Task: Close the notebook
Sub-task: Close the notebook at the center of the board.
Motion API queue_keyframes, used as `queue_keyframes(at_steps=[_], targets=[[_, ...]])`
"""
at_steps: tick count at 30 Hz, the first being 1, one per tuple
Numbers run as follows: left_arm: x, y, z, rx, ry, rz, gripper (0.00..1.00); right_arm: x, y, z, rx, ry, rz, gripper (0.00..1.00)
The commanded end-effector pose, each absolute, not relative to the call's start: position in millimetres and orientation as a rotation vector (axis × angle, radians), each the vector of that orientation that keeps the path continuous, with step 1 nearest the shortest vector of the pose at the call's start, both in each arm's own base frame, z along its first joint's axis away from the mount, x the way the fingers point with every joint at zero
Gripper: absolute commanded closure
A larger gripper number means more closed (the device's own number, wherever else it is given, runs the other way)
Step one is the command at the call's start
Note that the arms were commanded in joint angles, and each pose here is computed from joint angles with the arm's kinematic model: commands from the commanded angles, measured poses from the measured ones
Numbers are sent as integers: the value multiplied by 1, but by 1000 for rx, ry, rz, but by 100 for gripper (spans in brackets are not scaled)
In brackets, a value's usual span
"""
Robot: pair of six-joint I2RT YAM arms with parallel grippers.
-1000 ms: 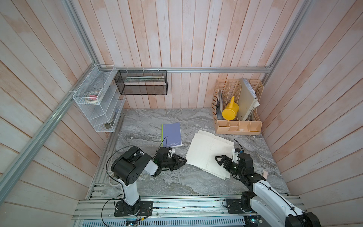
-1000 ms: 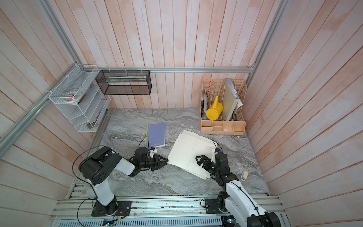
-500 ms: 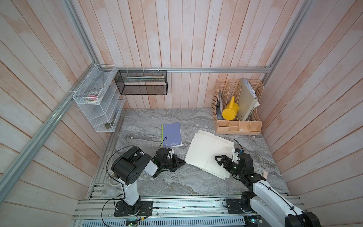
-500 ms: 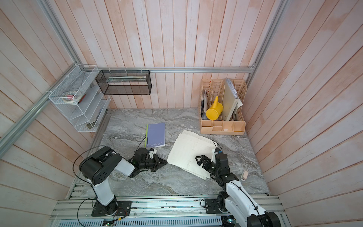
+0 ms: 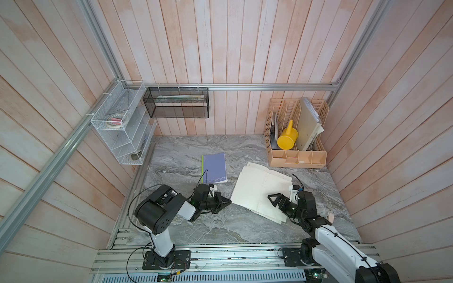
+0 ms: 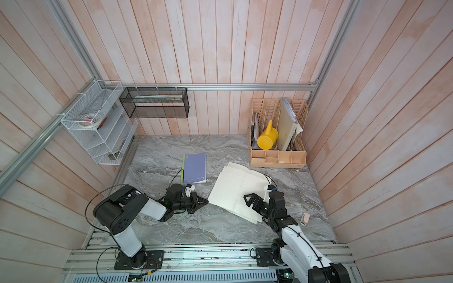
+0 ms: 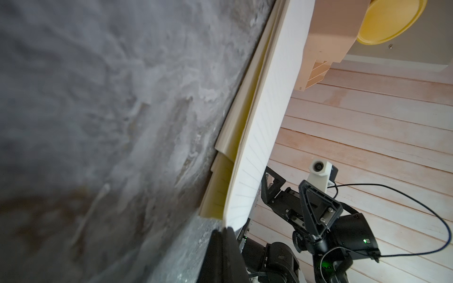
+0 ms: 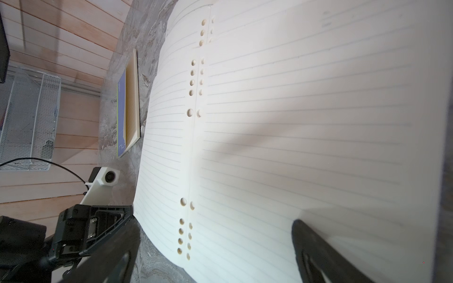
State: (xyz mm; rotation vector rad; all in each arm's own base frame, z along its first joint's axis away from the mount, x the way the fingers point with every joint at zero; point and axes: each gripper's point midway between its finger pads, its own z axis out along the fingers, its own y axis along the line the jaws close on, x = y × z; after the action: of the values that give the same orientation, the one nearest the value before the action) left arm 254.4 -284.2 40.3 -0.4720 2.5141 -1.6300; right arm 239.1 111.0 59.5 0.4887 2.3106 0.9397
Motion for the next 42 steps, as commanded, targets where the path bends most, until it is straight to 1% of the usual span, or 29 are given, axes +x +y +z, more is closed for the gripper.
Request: queue_keyframes(at_steps=[1, 8, 12, 20, 28, 42], targets=[[258, -288, 54, -389, 2496, -1607, 100, 228, 111, 45, 527, 2368, 944, 2], [256, -287, 71, -330, 2492, -1582, 100, 235, 112, 59, 503, 2326, 956, 2], [247, -282, 77, -312, 2507, -1554, 100, 238, 115, 67, 490, 2312, 972, 2], [225, -262, 75, -346, 2541, -1459, 100, 241, 121, 73, 467, 2310, 987, 2], [202, -236, 70, -407, 2570, -1372, 100, 243, 141, 79, 411, 2321, 1000, 2], [184, -193, 67, -530, 2591, -1150, 100, 232, 171, 75, 353, 2350, 1046, 2]])
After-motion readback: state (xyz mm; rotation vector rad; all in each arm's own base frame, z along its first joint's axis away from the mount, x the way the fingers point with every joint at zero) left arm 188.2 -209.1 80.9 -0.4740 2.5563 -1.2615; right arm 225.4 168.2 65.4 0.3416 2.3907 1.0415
